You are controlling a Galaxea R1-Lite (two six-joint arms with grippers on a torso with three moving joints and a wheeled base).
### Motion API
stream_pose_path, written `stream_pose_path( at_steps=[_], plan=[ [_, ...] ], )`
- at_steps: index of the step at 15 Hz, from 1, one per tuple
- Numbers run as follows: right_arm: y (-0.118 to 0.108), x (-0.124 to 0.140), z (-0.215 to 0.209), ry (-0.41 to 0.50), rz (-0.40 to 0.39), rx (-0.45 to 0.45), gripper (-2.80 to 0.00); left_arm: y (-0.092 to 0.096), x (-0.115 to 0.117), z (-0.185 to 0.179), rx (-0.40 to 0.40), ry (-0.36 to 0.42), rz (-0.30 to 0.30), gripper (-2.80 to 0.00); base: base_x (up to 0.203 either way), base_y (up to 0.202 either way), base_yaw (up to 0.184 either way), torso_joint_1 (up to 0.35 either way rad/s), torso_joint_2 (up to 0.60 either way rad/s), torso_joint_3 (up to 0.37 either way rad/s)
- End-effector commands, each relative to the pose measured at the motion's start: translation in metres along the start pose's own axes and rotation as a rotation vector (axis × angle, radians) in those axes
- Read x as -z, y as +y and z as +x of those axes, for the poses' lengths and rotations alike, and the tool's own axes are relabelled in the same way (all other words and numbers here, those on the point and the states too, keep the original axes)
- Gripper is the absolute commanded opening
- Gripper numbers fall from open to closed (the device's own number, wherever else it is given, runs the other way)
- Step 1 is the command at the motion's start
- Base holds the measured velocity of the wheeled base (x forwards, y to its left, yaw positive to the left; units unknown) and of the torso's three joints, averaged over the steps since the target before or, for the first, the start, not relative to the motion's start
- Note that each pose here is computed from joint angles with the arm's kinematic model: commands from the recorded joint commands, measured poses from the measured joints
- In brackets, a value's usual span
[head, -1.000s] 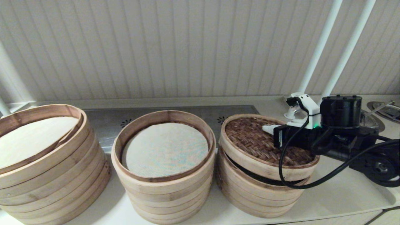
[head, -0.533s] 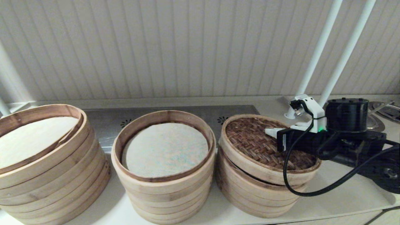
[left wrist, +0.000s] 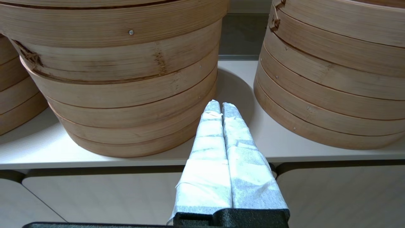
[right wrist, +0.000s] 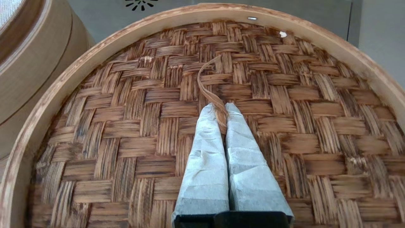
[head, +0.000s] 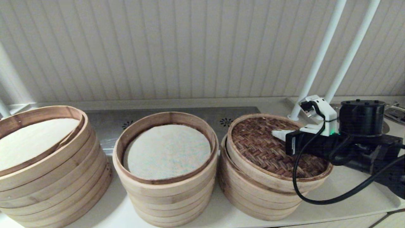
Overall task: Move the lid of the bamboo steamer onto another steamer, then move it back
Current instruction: Put the steamer
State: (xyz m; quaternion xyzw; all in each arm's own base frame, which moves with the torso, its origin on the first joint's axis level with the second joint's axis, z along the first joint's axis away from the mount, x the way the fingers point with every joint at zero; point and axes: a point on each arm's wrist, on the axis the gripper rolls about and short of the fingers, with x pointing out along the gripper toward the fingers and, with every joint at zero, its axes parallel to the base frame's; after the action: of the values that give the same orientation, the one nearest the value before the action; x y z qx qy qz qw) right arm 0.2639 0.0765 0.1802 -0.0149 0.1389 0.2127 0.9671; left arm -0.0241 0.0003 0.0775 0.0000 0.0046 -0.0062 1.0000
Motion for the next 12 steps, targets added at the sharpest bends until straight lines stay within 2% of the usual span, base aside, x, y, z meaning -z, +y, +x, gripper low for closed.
stream_pose_path(
  at_steps=[1,12],
  plan=[
    [0.000,0.001,0.001,0.001,0.000,-0.003,-2.80,0.000,0.000,0.000,0.000,0.002,0.000,-2.80,0.000,0.000,0.000,0.000,0.00,0.000],
    [0.003,0.004,0.011,0.020,0.000,-0.016,-2.80,0.000,0.000,0.000,0.000,0.002,0.000,-2.80,0.000,0.000,0.000,0.000,0.00,0.000]
  ],
)
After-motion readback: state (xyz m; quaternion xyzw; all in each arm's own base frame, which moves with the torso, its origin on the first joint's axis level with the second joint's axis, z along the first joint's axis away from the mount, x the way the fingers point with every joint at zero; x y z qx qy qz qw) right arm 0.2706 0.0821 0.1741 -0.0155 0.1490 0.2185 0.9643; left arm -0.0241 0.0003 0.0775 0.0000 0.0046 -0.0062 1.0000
